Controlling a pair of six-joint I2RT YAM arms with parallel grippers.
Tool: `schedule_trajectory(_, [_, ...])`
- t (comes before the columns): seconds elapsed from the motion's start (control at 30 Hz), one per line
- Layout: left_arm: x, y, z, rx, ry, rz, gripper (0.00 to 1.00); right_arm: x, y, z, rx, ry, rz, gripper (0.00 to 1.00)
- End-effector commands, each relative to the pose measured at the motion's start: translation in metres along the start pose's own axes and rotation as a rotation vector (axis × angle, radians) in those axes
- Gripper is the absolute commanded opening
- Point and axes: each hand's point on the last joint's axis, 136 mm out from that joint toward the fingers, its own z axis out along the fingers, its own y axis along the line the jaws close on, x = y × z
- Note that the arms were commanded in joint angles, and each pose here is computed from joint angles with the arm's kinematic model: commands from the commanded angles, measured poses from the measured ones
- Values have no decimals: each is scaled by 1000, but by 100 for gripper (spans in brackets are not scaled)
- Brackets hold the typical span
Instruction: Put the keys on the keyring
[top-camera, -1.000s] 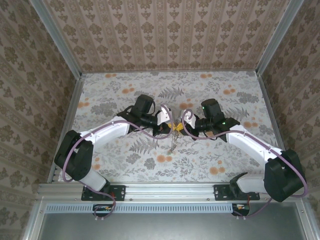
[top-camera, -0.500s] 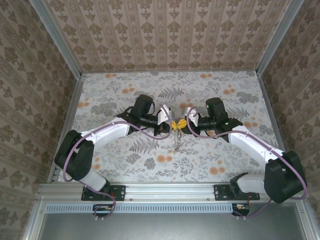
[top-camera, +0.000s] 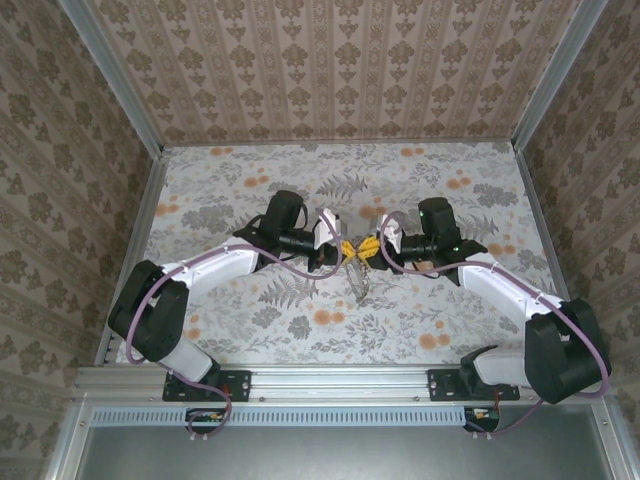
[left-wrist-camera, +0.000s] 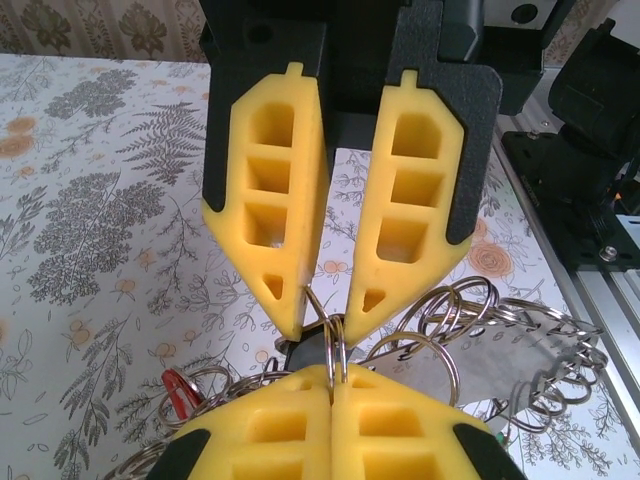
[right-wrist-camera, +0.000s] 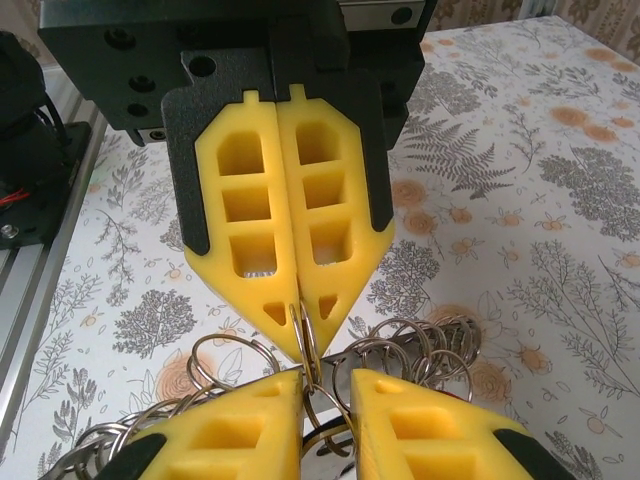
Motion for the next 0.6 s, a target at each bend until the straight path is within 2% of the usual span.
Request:
schedule_trajectory(0.0, [-22, -10, -8, 40, -71, 41, 0, 0, 6, 1, -49, -34, 4, 21])
schedule_trajectory(0.17, [-24, -10, -7, 51, -82, 37, 0, -3, 5, 4, -67, -49, 16, 17])
schedule_trajectory(0.37, [-22, -6, -8, 25, -74, 32, 0, -1, 0, 5, -41, -36, 18, 1])
schedule_trajectory(0.4, [-20, -4, -7, 15, -66, 29, 2, -2, -2, 4, -32, -35, 15, 0])
schedule_trajectory(0.43, [-16, -3, -7, 5, -52, 23, 10, -2, -2, 3, -23, -33, 13, 0])
schedule_trajectory(0.47, [-15, -2, -7, -2, -44, 22, 14, -3, -3, 2, -15, -31, 10, 0])
schedule_trajectory(0.57, [-7, 2, -7, -33, 0, 24, 20, -5, -4, 1, 6, -3, -5, 0])
